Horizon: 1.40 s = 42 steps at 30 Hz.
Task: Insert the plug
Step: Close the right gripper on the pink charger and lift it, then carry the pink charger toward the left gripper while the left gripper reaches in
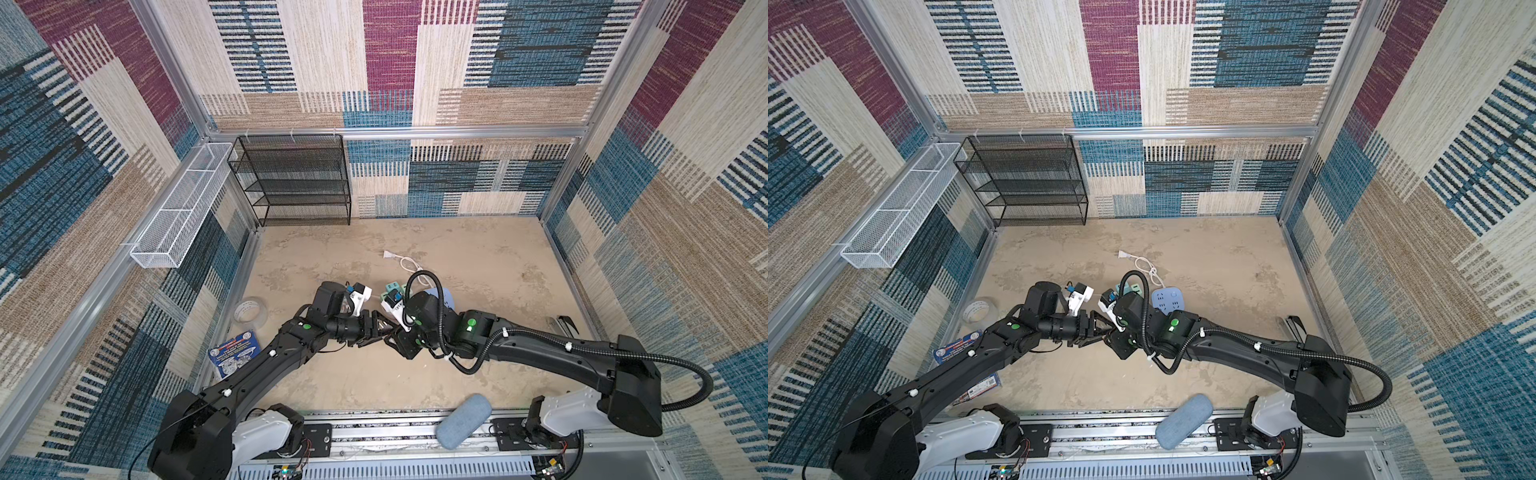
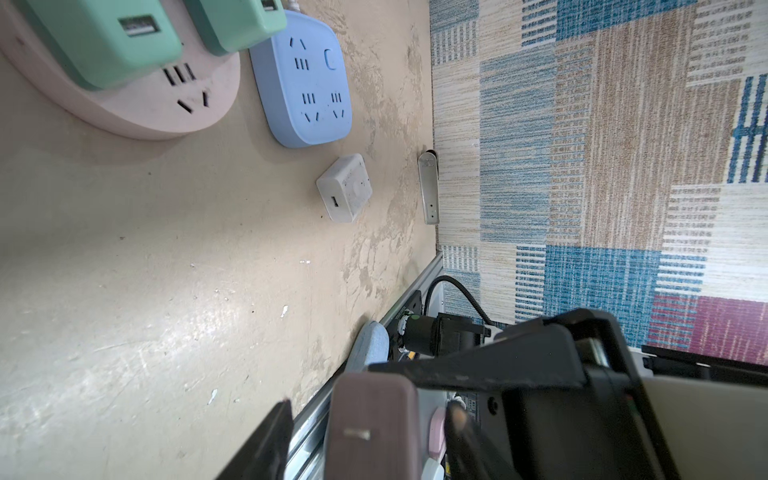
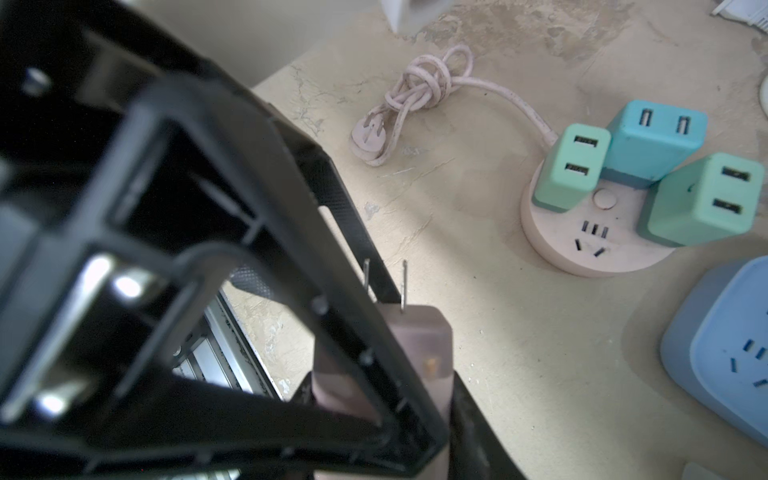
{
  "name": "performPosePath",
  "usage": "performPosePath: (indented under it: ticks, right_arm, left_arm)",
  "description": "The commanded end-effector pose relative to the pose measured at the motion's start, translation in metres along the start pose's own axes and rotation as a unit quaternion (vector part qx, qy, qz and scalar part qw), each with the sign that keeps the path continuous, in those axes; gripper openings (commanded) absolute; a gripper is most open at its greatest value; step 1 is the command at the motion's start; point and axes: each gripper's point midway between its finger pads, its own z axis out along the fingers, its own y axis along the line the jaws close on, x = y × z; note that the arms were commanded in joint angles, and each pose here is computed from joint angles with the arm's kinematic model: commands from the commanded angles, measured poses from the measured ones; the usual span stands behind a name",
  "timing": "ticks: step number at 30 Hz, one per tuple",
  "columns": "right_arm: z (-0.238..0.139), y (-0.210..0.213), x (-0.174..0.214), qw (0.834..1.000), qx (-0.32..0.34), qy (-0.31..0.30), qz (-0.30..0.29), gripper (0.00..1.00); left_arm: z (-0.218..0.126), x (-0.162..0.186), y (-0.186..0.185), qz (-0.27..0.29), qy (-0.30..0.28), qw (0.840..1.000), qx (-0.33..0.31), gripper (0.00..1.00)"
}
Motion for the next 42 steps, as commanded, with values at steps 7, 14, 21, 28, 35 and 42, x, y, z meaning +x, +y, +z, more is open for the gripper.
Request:
performPosePath:
  ticks: [7, 14, 21, 28, 35, 42]
  right_arm:
    - [0.002, -0.003, -0.010, 1.000, 0.010, -0.014, -0.001, 0.00]
    - [0.001, -0.005, -0.009, 1.000, 0.009, -0.015, 0.003, 0.00]
    - [-0.003, -0.007, -0.007, 1.000, 0.012, -0.013, 0.007, 0.00]
    - [-0.005, -0.007, -0.009, 1.000, 0.012, -0.019, 0.007, 0.01]
    - [0.002, 0.002, -0.020, 0.999, -0.011, -0.032, 0.019, 0.58]
    - [-0.026, -0.028, -0.053, 0.987, 0.067, -0.131, 0.065, 0.79]
  left_arm:
    - [0.004, 0.002, -0.003, 0.006, 0.009, 1.000, 0.012, 0.43]
    - [0.004, 0.002, -0.001, 0.004, 0.006, 1.000, 0.008, 0.40]
    - [0.003, 0.002, -0.002, 0.006, 0.005, 1.000, 0.007, 0.41]
    - [0.005, 0.001, -0.004, 0.005, 0.007, 1.000, 0.014, 0.21]
    - [0.008, -0.003, -0.004, -0.009, 0.000, 1.000, 0.028, 0.00]
    - [0.009, -0.014, 0.013, -0.069, -0.046, 0.997, 0.010, 0.00]
